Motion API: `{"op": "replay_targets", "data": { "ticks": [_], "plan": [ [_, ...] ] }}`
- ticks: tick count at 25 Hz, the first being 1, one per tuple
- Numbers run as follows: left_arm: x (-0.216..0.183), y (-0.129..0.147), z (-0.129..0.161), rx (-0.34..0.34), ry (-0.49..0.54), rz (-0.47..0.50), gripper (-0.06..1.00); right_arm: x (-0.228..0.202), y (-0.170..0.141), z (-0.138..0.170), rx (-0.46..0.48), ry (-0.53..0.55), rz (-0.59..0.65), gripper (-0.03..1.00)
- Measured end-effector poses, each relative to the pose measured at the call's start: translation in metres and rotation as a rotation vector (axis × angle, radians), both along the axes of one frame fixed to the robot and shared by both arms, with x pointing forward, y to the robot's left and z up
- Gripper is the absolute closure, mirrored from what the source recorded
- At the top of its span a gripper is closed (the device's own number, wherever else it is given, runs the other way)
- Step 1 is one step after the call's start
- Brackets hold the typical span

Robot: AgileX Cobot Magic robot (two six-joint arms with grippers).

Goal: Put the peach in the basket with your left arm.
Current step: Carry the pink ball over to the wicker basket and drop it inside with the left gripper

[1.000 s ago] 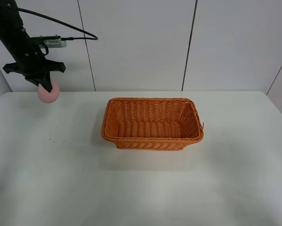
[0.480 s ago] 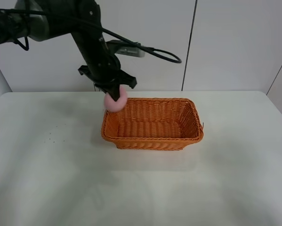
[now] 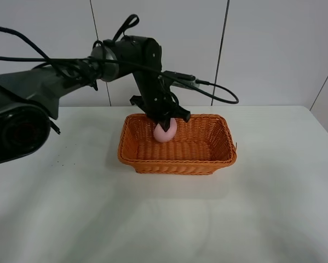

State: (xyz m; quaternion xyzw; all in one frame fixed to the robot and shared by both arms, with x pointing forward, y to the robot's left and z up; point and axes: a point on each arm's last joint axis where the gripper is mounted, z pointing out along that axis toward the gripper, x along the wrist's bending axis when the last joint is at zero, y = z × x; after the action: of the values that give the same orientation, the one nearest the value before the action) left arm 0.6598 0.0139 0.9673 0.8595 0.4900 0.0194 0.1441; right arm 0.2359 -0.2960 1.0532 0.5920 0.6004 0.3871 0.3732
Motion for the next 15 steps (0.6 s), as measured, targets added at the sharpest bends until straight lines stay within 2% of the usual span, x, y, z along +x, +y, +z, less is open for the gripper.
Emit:
{"op": "replay_targets", "data": {
  "ticks": [3, 5, 11, 15],
  "plan": [
    [0.002, -0.001, -0.016, 0.018, 0.027, 0.000, 0.88, 0.000, 0.000, 0.000, 0.000, 0.000, 0.000, 0.27],
    [0.001, -0.001, -0.018, 0.024, 0.036, -0.001, 0.81, 0.000, 0.000, 0.000, 0.000, 0.000, 0.000, 0.27],
    [0.000, -0.001, -0.017, 0.026, 0.046, -0.001, 0.28, 0.000, 0.000, 0.000, 0.000, 0.000, 0.000, 0.27],
    [-0.001, 0.004, 0.001, 0.018, 0.053, 0.002, 0.18, 0.000, 0.000, 0.000, 0.000, 0.000, 0.000, 0.27]
  ]
}}
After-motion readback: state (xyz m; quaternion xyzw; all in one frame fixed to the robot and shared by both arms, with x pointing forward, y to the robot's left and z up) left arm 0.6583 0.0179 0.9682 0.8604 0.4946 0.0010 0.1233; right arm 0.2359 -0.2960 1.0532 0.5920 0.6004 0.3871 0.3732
